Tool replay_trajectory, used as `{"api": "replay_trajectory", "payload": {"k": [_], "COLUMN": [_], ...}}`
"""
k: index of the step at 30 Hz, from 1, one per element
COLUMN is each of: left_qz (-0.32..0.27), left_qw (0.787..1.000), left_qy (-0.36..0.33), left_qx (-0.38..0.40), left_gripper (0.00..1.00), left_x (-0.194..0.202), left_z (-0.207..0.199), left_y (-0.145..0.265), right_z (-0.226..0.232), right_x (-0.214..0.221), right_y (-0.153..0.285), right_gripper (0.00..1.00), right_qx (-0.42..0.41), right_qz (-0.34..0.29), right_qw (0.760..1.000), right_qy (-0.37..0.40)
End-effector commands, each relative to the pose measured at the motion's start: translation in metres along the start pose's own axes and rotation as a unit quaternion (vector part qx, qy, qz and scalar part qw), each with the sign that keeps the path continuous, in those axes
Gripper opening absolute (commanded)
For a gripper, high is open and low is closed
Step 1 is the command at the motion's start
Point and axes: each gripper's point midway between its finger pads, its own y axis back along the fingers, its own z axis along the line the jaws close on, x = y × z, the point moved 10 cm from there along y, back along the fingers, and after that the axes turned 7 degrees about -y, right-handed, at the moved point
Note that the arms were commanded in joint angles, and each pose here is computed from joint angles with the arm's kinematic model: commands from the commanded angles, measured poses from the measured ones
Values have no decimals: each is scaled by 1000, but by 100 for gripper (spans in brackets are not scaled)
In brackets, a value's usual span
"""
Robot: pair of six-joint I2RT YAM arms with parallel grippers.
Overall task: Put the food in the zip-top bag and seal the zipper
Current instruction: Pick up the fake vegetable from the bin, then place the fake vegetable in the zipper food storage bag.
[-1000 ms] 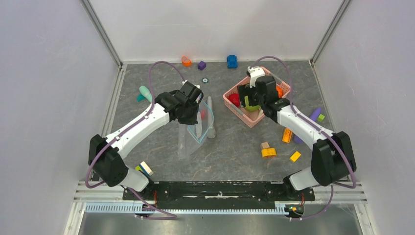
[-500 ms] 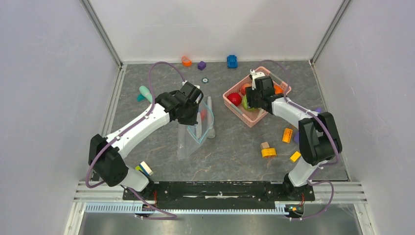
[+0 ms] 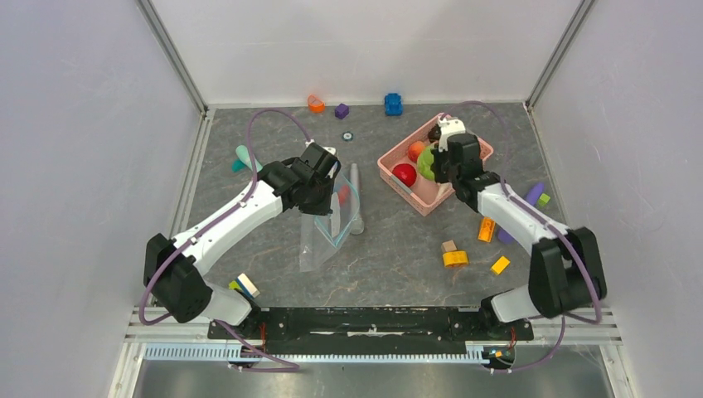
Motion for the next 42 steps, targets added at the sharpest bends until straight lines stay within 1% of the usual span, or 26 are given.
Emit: {"api": "replay_trajectory", "payload": {"k": [1,3,5,7,9,12,15,21,22,24,28,30,31,35,36,38,42], "left_qz": [-24,-27,-26,-25,-26,-24,-24,-24,-25,-27,-35,-36,-36,-36,-36,-37,-38], "left_qw": [1000,999,999,1000,1000,1000,999,999,999,999,999,999,999,999,999,999,999], "left_qy": [11,13,13,13,13,14,14,13,13,12,10,10,10,9,9,9,9], "left_qx": [14,12,12,12,11,15,19,26,26,27,26,28,29,33,34,37,38], "left_gripper": [2,2,2,2,2,2,2,2,2,2,2,2,2,2,2,2,2], "left_x": [-3,-3,-2,-2,-2,-2,-1,-1,-1,-1,-2,-2,-2,-2,-2,-2,-2], "left_z": [0,1,1,1,1,1,0,-1,-1,-1,0,0,0,0,-1,-1,-1], "left_y": [7,8,8,8,8,8,7,7,8,9,13,14,14,15,15,15,16], "right_z": [-1,1,6,15,25,41,57,87,90,97,110,117,121,133,135,140,150], "right_x": [-37,-40,-42,-42,-40,-34,-27,-14,-12,-7,-3,-3,-3,-13,-14,-18,-22], "right_y": [38,54,69,86,101,125,144,168,169,169,166,163,161,150,147,146,147], "right_gripper": [0,0,0,0,0,0,0,0,0,0,0,0,0,0,0,0,0], "right_qx": [-23,-53,-106,-178,-255,-374,-458,-574,-587,-603,-614,-616,-615,-586,-583,-580,-591], "right_qz": [-141,-170,-196,-217,-232,-248,-254,-248,-244,-236,-224,-217,-213,-205,-204,-209,-214], "right_qw": [990,984,975,959,937,888,841,750,740,725,716,718,722,758,762,767,765], "right_qy": [-1,7,22,39,62,98,139,214,222,234,243,241,237,200,194,175,139]}}
